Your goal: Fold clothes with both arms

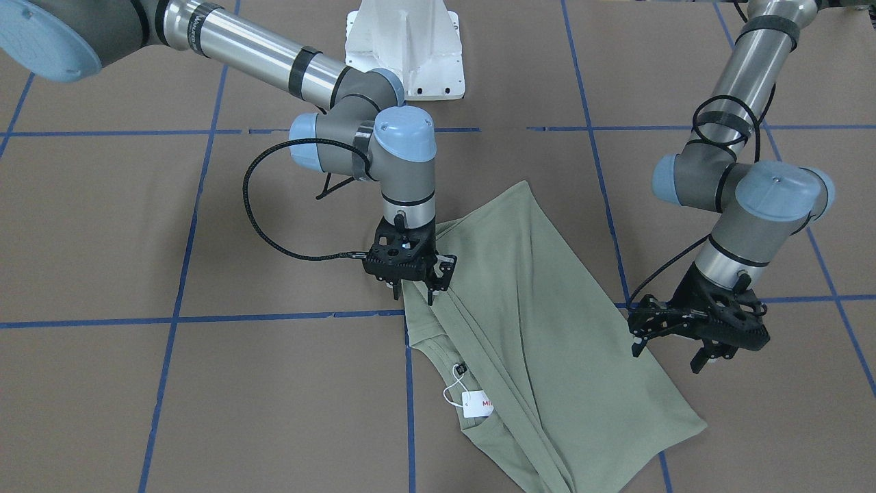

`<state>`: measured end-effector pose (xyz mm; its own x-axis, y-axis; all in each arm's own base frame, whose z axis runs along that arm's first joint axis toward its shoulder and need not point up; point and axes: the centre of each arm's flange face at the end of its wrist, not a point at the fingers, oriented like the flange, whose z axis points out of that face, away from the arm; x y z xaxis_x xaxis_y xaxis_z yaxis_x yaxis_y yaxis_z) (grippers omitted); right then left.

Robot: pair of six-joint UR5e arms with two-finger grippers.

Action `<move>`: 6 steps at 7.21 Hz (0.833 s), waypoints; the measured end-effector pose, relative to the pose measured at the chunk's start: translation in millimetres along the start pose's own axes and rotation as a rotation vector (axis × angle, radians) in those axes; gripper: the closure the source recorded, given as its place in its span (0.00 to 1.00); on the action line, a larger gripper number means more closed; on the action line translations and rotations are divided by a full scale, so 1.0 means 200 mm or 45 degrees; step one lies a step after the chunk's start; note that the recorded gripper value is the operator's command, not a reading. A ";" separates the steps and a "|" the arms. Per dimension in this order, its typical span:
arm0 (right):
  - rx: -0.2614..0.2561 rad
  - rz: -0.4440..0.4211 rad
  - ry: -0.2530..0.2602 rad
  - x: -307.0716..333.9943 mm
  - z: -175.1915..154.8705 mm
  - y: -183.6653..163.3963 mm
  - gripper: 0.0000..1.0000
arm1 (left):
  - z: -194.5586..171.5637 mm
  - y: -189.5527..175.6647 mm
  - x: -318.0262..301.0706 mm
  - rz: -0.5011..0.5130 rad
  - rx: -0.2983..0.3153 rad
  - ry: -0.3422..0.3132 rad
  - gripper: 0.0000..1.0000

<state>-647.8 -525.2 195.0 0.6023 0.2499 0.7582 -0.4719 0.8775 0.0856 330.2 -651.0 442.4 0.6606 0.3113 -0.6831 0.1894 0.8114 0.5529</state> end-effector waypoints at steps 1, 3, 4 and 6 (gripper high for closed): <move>0.001 -0.023 0.010 0.01 0.02 0.01 0.57 | 0.00 0.01 -0.01 -0.001 -0.002 -0.002 0.00; 0.006 -0.062 0.023 0.03 0.05 0.04 0.58 | 0.00 0.01 -0.01 -0.001 -0.004 -0.003 0.00; 0.007 -0.071 0.027 0.03 0.06 0.05 0.60 | 0.00 0.01 -0.01 -0.001 -0.004 -0.004 0.00; 0.010 -0.078 0.032 0.03 0.06 0.07 0.96 | 0.00 0.02 -0.01 -0.002 -0.005 -0.004 0.00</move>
<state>-659.5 -516.0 209.0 0.6460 0.2057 0.7351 -0.4386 0.8882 0.1369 329.2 -649.6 446.4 0.6629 0.3086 -0.6822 0.1874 0.8137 0.5503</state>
